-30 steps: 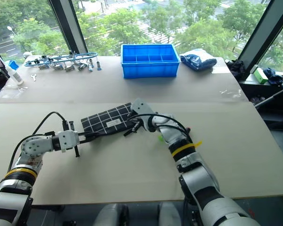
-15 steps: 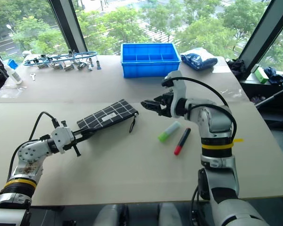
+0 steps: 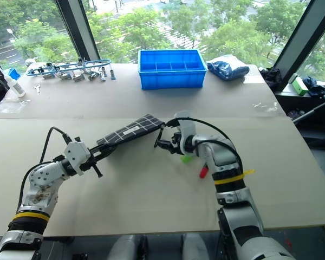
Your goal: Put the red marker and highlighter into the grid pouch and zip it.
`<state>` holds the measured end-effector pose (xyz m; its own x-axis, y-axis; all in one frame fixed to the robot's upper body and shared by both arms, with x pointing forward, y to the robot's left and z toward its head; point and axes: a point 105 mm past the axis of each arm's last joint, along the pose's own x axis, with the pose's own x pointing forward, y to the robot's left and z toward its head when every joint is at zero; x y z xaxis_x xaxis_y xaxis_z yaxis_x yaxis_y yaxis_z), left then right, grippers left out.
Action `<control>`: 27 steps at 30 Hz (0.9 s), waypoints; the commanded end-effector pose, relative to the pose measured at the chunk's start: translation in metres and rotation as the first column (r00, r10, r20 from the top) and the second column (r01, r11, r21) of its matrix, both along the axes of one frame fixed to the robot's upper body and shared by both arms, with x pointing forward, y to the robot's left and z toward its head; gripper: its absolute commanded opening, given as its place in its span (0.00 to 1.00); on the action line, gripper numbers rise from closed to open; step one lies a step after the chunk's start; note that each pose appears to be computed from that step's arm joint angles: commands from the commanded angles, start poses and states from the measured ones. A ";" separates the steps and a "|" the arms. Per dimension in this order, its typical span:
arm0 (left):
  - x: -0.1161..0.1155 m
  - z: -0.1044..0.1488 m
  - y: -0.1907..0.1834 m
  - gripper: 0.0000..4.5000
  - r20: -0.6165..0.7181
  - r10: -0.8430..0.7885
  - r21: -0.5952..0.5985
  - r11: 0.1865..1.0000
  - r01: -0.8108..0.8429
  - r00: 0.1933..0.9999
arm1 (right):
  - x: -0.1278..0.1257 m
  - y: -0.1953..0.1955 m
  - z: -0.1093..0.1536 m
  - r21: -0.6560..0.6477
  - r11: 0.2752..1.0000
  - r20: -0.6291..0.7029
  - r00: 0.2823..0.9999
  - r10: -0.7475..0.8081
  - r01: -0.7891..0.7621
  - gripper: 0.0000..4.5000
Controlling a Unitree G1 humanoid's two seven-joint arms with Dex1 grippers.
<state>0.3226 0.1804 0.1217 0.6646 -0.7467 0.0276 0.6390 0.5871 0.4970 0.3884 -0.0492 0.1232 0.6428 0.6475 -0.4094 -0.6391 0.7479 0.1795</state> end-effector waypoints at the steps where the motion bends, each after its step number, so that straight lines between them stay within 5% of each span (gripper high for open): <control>1: 0.000 0.010 0.001 0.00 0.035 0.008 -0.016 1.000 -0.008 0.999 | 0.005 0.008 0.019 0.029 0.999 0.068 0.998 0.017 -0.019 0.86; 7: 0.000 0.010 0.000 0.00 0.033 0.007 -0.014 1.000 -0.007 0.999 | 0.007 0.013 0.021 0.024 0.999 0.091 0.995 0.031 -0.033 0.86; 18: 0.001 0.011 0.000 0.00 0.037 0.015 -0.021 1.000 -0.015 0.999 | -0.008 0.032 0.039 0.068 0.984 0.157 0.975 0.154 -0.166 0.01; 27: 0.002 0.012 -0.001 0.00 0.044 0.024 -0.033 0.999 -0.023 0.999 | -0.011 0.042 0.037 0.063 0.979 0.154 0.971 0.182 -0.194 0.01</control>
<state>0.3247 0.1805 0.1210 0.6811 -0.7312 0.0376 0.6289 0.6106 0.4814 0.3804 -0.0164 0.1419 0.5722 0.7517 -0.3279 -0.7557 0.6386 0.1452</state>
